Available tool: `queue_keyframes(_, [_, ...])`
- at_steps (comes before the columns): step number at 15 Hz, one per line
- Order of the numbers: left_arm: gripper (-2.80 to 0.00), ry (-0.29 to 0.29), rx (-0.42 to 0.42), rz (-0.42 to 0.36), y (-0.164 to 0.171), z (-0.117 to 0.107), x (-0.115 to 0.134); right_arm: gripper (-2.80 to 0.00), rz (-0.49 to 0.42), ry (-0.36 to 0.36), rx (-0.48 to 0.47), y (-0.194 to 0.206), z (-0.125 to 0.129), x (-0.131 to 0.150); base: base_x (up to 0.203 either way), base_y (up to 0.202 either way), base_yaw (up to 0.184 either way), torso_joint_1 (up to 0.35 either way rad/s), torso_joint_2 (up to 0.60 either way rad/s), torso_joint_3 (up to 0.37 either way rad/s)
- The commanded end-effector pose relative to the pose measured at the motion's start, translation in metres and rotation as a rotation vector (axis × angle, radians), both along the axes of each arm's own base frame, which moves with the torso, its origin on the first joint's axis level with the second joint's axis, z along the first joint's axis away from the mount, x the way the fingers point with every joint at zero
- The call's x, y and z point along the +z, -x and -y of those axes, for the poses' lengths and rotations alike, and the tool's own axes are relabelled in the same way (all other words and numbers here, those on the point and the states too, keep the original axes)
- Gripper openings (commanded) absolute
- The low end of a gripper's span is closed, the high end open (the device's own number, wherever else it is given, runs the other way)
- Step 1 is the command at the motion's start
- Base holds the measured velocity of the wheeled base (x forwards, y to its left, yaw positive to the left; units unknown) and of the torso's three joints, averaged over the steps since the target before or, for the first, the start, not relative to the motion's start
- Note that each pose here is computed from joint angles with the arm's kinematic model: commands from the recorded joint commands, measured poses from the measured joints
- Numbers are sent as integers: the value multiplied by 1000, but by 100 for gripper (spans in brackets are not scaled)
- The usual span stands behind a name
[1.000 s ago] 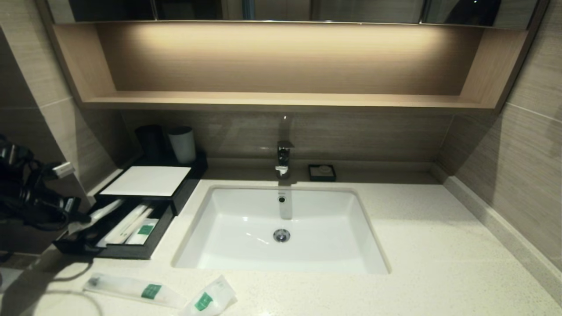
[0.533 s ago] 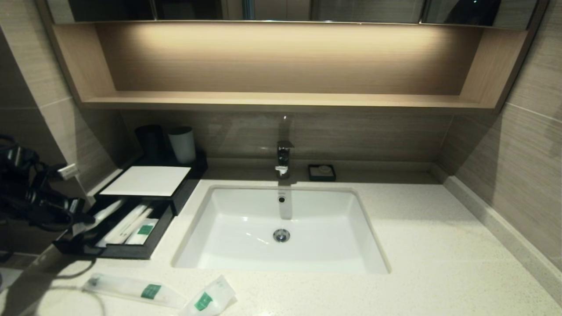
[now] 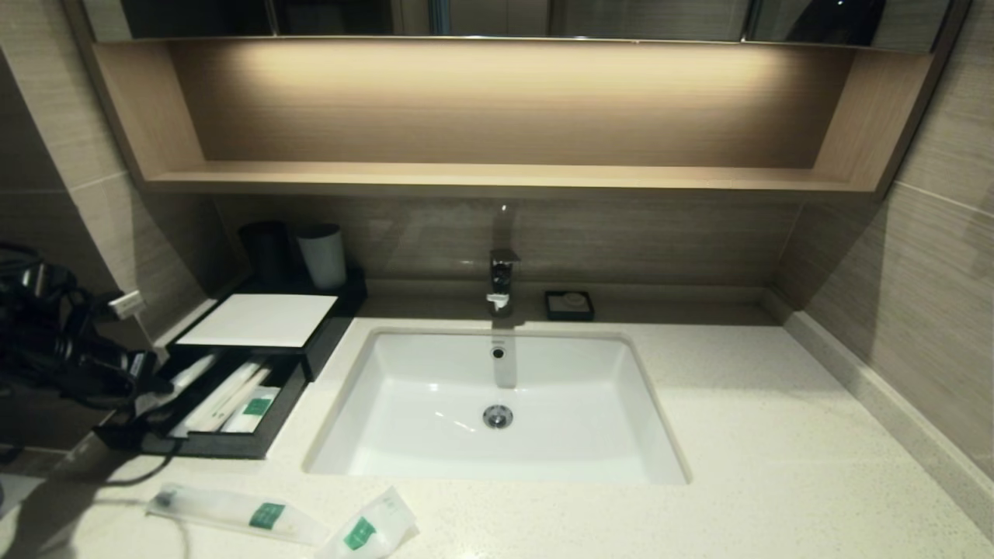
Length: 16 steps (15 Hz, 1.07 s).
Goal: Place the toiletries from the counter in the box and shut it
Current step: Place the bathroom toiletry into the drawer
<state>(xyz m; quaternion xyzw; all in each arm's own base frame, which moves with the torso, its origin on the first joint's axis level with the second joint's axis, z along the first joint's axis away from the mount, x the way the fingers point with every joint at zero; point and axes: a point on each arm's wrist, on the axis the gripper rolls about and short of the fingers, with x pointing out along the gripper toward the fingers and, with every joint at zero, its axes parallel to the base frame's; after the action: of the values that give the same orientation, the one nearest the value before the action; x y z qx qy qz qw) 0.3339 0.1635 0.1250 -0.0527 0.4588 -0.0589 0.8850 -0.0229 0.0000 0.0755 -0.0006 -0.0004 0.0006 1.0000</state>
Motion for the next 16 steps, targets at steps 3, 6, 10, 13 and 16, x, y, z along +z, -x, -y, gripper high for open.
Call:
queue_keyframes(3, [-280, 13, -1, -4, -5, 2, -3, -280, -2, 0, 0, 0, 0, 0, 0, 0, 0, 0, 0, 0])
queue_keyframes(6, [-280, 14, -4, 0, -6, 3, -3, -280, -2, 0, 0, 0, 0, 0, 0, 0, 0, 0, 0, 0])
queue_keyframes(10, [0, 17, -7, 0, -6, 3, -3, -280, -2, 0, 0, 0, 0, 0, 0, 0, 0, 0, 0, 0])
queue_keyframes(13, [0, 15, -13, 2, -6, 5, -2, -280, -2, 0, 0, 0, 0, 0, 0, 0, 0, 0, 0, 0])
queue_keyframes(16, [0, 8, -12, 22, -3, 7, 6, -280, -2, 0, 0, 0, 0, 0, 0, 0, 0, 0, 0, 0])
